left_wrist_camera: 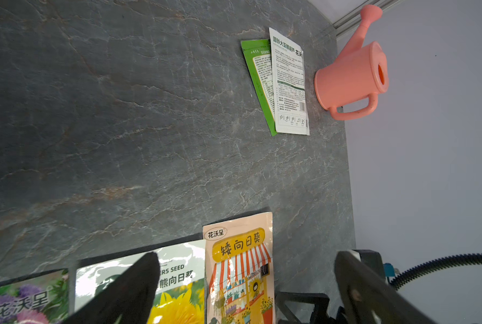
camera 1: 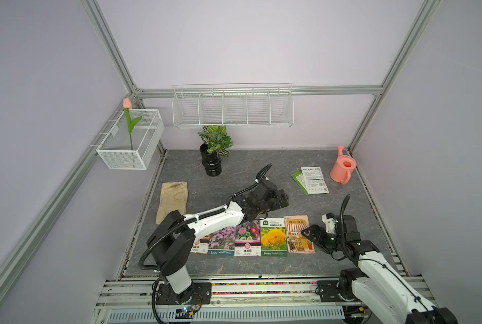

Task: Arrange the seed packets in a row
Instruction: Place the seed packet at the center of the board, then pick up the seed packet from the center of the board.

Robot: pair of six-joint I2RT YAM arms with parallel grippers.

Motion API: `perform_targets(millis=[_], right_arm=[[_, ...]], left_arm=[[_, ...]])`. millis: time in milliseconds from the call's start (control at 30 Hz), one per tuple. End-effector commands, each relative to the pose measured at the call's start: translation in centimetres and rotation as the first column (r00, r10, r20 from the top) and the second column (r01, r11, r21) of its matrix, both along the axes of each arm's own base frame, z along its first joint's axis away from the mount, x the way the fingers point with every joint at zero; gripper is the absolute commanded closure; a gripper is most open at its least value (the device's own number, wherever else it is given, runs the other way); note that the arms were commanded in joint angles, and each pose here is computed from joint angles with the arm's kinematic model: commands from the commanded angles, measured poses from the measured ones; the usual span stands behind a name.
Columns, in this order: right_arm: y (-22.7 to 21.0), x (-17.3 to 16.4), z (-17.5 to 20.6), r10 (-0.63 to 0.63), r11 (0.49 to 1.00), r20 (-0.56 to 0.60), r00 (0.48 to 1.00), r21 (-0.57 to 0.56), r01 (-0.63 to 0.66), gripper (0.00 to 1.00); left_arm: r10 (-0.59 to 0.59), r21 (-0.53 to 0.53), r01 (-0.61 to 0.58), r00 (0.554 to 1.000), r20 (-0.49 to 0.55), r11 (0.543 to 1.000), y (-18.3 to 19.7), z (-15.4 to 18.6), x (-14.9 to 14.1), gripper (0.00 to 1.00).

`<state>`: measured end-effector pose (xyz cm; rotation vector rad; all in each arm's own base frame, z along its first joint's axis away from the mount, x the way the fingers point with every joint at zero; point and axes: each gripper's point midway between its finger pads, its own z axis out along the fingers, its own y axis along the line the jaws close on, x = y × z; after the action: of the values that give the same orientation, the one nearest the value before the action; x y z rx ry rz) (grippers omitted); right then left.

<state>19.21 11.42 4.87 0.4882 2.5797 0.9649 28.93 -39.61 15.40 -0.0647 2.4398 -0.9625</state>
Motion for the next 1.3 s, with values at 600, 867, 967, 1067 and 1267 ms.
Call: perform_targets(millis=[600,867,967,1067,1267], right_arm=[[-8.2,16.2,4.9,-0.325,0.927,0.207,0.923,-0.123,0.354,0.12],[-12.8,23.0,3.2,-0.416,0.883,0.191,0.889,-0.151,0.445,0.11],[-13.6,25.0,2.1,-0.411,0.892,0.175,0.895,-0.127,0.435,0.1],[-13.8,26.5,0.7,-0.385,0.907,0.157,0.91,-0.12,0.404,0.08],[-13.0,28.2,-1.6,-0.314,0.938,0.11,0.943,-0.117,0.326,0.05]], left_arm=[[-0.339,-0.146,0.364,0.925,0.169,0.92,-11.9,-0.3,12.3,0.0],[-0.418,-0.181,0.46,0.879,0.228,0.869,-14.1,-1.5,16.0,0.0],[-0.426,-0.214,0.469,0.878,0.22,0.857,-15.0,-2.2,16.7,0.0],[-0.411,-0.242,0.455,0.887,0.212,0.857,-15.6,-3.1,17.3,0.0],[-0.398,-0.331,0.424,0.906,0.146,0.843,-16.4,-5.1,17.5,0.0]])
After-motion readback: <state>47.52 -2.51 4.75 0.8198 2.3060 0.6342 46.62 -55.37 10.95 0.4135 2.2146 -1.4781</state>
